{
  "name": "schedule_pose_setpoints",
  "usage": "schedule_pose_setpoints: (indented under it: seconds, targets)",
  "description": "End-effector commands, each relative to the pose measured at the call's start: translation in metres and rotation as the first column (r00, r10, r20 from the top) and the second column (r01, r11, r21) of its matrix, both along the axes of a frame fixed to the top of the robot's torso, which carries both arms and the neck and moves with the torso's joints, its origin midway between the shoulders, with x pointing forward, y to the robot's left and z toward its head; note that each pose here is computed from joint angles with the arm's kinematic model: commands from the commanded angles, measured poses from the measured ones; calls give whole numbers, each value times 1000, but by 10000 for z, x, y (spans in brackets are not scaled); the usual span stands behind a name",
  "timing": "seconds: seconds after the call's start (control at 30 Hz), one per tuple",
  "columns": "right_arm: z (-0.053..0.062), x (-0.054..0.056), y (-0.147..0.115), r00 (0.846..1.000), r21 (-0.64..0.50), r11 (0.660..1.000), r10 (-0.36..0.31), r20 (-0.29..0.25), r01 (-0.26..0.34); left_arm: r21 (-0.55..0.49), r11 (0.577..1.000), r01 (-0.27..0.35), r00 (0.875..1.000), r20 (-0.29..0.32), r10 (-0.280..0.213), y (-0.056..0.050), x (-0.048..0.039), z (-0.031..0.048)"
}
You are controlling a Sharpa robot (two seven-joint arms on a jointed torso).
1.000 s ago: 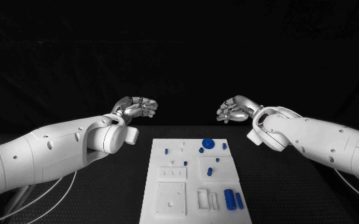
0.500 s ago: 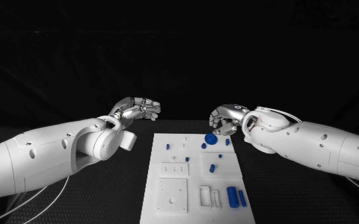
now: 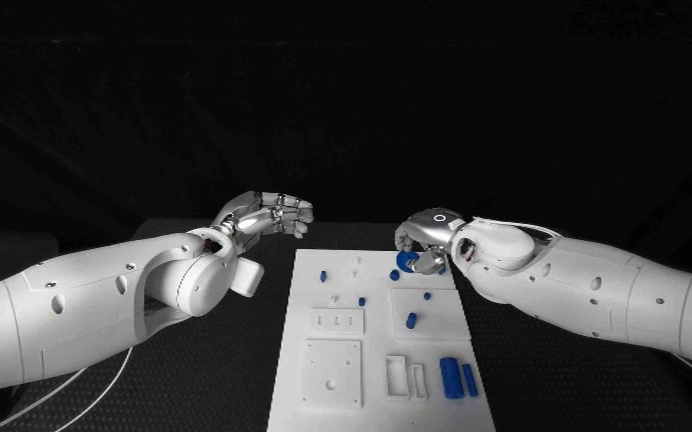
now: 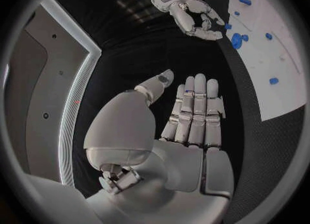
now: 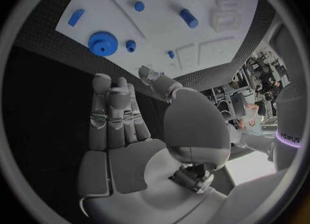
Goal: Assemble the parts on the task board
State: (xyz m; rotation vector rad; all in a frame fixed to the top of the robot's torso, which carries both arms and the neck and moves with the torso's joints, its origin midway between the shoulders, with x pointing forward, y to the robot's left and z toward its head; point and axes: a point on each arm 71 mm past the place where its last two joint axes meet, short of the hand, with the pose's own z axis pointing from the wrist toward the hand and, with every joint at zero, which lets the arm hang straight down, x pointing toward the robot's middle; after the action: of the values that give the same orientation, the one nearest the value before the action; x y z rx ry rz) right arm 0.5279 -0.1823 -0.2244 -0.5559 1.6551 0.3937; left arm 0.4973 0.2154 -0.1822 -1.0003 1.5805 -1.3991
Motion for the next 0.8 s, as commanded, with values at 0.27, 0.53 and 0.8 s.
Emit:
schedule_pose_setpoints:
  seconds: [0.27,0.53,0.8]
  targets:
    - [-108,6,42,999,-63,998,7,38,-5,-12,999,36,999,9,-36,-54,-9,18]
    - [-160,10,82,999,-77,997,10,37,-7,-17,999,46,999,9,-45,-85,-36,27]
    - [-222,29,58,999,-95,995,3,35,0,-19,999,50,999,9,-49,-96,-44,30]
